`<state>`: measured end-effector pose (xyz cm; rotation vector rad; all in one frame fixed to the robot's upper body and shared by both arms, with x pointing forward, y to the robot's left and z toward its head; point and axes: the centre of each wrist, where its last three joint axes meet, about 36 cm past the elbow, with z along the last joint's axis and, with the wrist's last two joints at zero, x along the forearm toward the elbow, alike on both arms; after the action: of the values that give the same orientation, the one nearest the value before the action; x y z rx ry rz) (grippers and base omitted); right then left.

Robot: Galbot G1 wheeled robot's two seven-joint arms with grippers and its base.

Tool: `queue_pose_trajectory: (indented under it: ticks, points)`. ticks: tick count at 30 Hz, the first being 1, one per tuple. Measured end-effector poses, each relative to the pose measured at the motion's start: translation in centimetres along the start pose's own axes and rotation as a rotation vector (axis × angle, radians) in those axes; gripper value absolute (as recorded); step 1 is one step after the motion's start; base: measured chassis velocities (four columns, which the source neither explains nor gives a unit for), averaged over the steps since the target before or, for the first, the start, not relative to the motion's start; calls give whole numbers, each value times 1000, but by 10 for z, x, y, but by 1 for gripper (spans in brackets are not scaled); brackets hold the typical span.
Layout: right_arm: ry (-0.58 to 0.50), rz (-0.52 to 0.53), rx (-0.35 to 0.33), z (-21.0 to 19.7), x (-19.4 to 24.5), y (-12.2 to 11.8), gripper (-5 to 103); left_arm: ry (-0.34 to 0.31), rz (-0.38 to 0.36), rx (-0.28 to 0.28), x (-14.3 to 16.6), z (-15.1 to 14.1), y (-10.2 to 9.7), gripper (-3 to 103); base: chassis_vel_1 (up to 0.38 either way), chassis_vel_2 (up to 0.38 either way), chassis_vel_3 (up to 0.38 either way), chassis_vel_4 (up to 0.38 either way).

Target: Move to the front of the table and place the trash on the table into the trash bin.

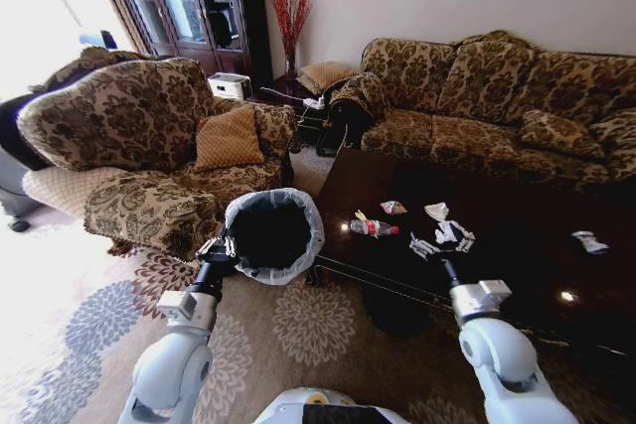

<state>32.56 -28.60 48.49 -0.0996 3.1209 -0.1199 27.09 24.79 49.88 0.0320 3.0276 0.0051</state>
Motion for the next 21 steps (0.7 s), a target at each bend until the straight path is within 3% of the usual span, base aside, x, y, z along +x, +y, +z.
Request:
queue_pose_trajectory:
  ticks: [21]
  points:
    - [9,-13,-7,21,-2,-5,100,-22,-6,-12,-3,-2,3,3,0,0,0,0]
